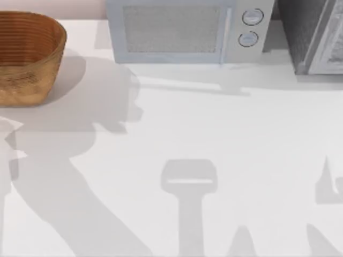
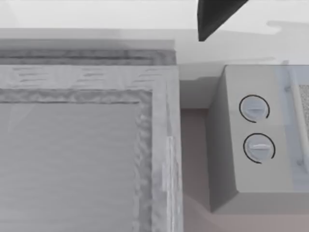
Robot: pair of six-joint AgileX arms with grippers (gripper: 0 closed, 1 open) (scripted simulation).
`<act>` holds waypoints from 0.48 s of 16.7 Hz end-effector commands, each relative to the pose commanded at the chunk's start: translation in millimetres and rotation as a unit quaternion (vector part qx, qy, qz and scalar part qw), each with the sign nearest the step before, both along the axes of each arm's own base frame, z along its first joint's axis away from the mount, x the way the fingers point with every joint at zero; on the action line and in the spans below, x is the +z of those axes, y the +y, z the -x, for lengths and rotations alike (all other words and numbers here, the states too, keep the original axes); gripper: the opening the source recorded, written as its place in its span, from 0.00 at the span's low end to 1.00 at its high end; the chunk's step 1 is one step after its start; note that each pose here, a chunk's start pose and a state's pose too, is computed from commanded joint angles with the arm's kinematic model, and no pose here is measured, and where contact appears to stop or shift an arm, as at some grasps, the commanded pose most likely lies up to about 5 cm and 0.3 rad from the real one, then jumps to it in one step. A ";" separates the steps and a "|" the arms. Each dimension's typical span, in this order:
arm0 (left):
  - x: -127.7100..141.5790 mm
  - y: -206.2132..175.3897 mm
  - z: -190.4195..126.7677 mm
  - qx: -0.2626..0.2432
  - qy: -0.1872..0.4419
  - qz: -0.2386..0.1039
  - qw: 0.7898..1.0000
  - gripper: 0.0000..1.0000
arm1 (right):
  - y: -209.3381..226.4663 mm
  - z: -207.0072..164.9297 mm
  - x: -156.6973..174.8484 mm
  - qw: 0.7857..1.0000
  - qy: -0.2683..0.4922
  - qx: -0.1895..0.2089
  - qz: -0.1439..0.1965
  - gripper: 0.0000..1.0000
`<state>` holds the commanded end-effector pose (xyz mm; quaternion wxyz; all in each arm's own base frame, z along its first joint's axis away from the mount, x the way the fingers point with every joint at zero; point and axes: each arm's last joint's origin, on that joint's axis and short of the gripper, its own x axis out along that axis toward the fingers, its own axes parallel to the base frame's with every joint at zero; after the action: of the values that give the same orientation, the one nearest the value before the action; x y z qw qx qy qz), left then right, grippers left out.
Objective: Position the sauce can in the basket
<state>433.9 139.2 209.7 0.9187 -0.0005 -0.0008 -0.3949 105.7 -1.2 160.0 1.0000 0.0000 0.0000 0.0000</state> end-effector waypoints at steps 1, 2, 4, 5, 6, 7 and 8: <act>0.0 0.0 0.0 0.000 0.000 0.000 1.000 0.30 | 0.0 0.0 0.0 1.000 0.000 0.000 0.000 1.00; 0.0 0.0 0.0 0.000 0.000 0.000 1.000 0.38 | 0.0 0.0 0.0 1.000 0.000 0.000 0.000 1.00; 0.0 0.0 0.0 0.000 0.000 0.000 1.000 0.53 | 0.0 0.0 0.0 1.000 0.000 0.000 0.000 1.00; 0.0 0.0 0.0 0.000 0.000 0.000 1.000 0.60 | 0.0 0.0 0.0 1.000 0.000 0.000 0.000 1.00; 0.0 0.0 0.0 0.000 0.000 0.000 1.000 0.68 | 0.0 0.0 0.0 1.000 0.000 0.000 0.000 1.00; 0.0 0.0 0.0 0.000 0.000 0.000 1.000 0.75 | 0.0 0.0 0.0 1.000 0.000 0.000 0.000 1.00; 0.0 0.0 0.0 0.000 0.000 0.000 1.000 0.83 | 0.0 0.0 0.0 1.000 0.000 0.000 0.000 1.00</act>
<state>433.9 139.2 209.7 0.9187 -0.0005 -0.0008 -0.3949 105.7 -1.2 160.0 1.0000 0.0000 0.0000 0.0000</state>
